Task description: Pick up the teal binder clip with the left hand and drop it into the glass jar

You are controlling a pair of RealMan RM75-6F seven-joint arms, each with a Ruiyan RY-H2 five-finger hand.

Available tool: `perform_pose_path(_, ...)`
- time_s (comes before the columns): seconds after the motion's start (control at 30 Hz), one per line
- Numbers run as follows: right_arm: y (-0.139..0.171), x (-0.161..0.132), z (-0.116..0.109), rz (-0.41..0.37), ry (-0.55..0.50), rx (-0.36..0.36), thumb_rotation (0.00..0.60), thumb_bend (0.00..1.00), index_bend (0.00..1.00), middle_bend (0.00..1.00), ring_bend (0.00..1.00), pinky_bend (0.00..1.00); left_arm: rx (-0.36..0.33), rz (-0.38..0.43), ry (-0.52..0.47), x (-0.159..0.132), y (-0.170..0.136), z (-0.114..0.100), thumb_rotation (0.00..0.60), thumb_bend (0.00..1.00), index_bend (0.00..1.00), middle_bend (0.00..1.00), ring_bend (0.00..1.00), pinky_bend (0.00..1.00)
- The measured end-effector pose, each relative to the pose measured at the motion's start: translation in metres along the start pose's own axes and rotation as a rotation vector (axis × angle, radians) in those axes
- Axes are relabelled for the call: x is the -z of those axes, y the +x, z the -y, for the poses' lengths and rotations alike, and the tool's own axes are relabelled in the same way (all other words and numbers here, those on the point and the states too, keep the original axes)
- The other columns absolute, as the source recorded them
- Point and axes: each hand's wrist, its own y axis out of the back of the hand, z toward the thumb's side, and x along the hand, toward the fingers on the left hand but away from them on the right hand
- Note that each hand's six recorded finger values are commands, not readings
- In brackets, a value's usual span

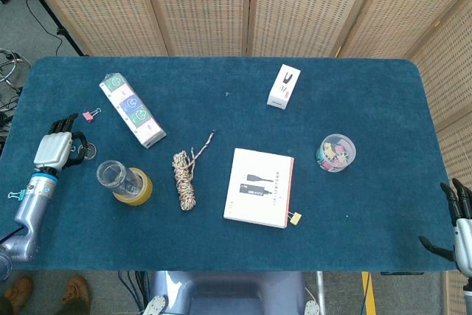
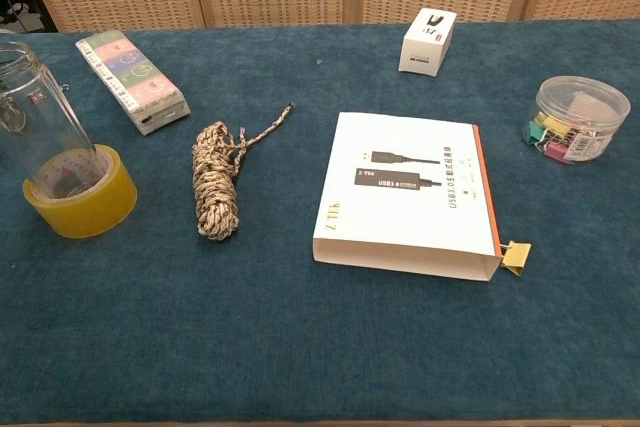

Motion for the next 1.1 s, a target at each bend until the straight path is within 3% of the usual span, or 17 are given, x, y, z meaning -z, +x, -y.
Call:
perform_pose_path(0.4,0.001,-0.003,0.001,-0.011,-0.002,-0.005,0.600,0.00,0.00,0.00,0.00,0.00,-0.151,0.140,-0.057,-0.019,-0.043,-0.074,0.600,0.49,0.62,0.00,0.00,0.00)
perform_pose_path(0.57,0.001,-0.004,0.001,-0.014,-0.003,-0.004,0.600,0.00,0.00,0.00,0.00,0.00,-0.178,0.208,-0.080,-0.034,-0.067,-0.100,0.600,0.49,0.62,0.00,0.00,0.00)
perform_pose_path(0.8,0.001,-0.004,0.001,-0.014,-0.006,-0.004,0.600,0.00,0.00,0.00,0.00,0.00,-0.149,0.306,-0.126,-0.059,-0.095,-0.121,0.600,0.49,0.62,0.00,0.00,0.00)
perform_pose_path(1.1,0.001,-0.003,0.000,-0.009,-0.008,-0.002,0.600,0.00,0.00,0.00,0.00,0.00,-0.033,0.410,-0.204,-0.090,-0.104,-0.111,0.600,0.50,0.62,0.00,0.00,0.00)
